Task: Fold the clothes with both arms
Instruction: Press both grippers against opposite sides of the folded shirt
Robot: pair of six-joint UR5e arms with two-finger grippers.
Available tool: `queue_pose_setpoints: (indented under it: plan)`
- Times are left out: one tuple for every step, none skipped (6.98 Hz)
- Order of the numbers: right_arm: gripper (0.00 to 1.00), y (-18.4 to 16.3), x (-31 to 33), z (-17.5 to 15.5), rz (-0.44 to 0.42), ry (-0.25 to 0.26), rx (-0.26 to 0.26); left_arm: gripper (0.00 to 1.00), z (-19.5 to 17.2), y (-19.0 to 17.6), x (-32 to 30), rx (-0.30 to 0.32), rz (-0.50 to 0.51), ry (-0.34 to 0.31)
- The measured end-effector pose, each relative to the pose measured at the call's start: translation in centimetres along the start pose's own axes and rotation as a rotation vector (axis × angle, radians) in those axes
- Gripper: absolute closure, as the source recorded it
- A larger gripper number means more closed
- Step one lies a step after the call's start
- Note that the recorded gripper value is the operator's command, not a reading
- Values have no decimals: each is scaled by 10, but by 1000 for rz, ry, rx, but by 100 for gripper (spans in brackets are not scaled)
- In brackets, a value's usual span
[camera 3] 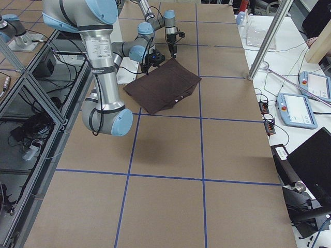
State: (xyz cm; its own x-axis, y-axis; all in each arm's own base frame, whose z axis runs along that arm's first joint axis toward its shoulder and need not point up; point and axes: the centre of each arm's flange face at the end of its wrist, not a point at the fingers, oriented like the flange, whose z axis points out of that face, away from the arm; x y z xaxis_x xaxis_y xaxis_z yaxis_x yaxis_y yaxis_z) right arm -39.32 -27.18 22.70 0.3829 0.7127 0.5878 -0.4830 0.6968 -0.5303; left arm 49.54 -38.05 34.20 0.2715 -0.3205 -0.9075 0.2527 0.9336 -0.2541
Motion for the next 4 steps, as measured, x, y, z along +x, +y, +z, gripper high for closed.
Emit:
queue_pose_setpoints:
  plan:
    - [0, -2, -1, 0, 1, 0, 4, 100, 2, 4, 0, -6, 2, -2]
    - [0, -3, -1, 1, 2, -1, 6, 100, 3, 6, 1, -10, 4, -2]
    - [0, -4, -1, 2, 3, 1, 8, 100, 4, 9, 1, -14, 6, -3]
    - [0, -5, -2, 3, 4, 3, 10, 100, 4, 10, 2, -16, 8, -1]
